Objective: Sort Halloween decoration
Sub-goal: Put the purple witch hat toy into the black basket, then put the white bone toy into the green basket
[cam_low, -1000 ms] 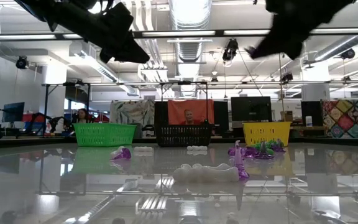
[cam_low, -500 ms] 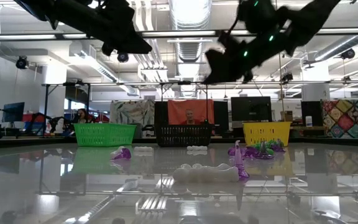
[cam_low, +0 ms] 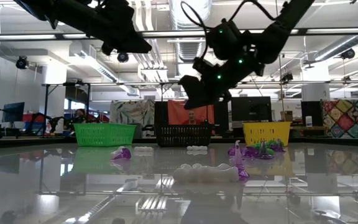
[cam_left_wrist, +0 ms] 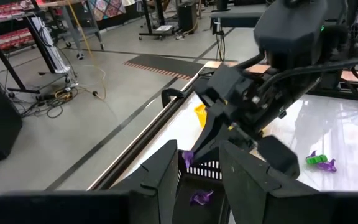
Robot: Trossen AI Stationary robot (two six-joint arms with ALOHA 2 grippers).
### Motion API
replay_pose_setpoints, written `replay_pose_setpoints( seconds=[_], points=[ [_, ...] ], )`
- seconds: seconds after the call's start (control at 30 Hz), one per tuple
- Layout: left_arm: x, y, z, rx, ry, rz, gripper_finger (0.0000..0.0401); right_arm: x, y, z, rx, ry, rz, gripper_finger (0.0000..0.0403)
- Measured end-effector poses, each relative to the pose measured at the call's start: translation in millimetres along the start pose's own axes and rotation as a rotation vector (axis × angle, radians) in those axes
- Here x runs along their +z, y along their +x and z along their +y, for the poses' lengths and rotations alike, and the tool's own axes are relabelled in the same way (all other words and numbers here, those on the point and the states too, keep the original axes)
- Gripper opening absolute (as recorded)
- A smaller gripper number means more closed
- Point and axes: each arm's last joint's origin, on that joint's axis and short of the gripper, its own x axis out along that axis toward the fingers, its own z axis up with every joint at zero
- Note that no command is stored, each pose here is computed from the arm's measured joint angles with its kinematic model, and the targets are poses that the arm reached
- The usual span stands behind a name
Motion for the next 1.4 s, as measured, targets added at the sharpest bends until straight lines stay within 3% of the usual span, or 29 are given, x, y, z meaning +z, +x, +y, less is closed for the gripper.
replay_pose_setpoints(
  seconds=[0.17,0.6,0.9,1.0,1.17,1.33,1.4],
  points=[
    [0.0,-0.1,-0.6,-0.011,-0.022,0.0,0.0103,6.6,5.5,2.7,-0.005,-0.009,0.061,0.003],
    [0.3,-1.1,-3.3,-0.024,-0.07,-0.002,0.0103,18.9,-2.9,3.9,0.028,0.027,0.045,0.0136],
    [-1.1,-5.2,-14.5,-0.072,-0.074,0.016,0.0103,48.9,-61.3,14.0,0.1,-0.069,0.045,0.0127],
    [-3.2,-7.1,-19.6,-0.099,-0.061,0.037,0.0103,53.0,-85.8,18.5,0.194,-0.094,0.093,0.0122],
    [-7.2,-9.3,-26.5,-0.232,-0.044,0.079,0.0103,50.8,-118.4,26.7,0.342,-0.082,0.202,0.0114],
    [-18.4,-13.4,-34.6,-0.527,0.025,0.187,0.0103,40.1,-141.9,37.6,0.407,-0.127,0.305,0.0112],
    [-23.2,-13.0,-37.0,-0.594,0.025,0.227,0.0103,35.2,-147.6,42.8,0.422,-0.142,0.339,0.0114]
  ],
)
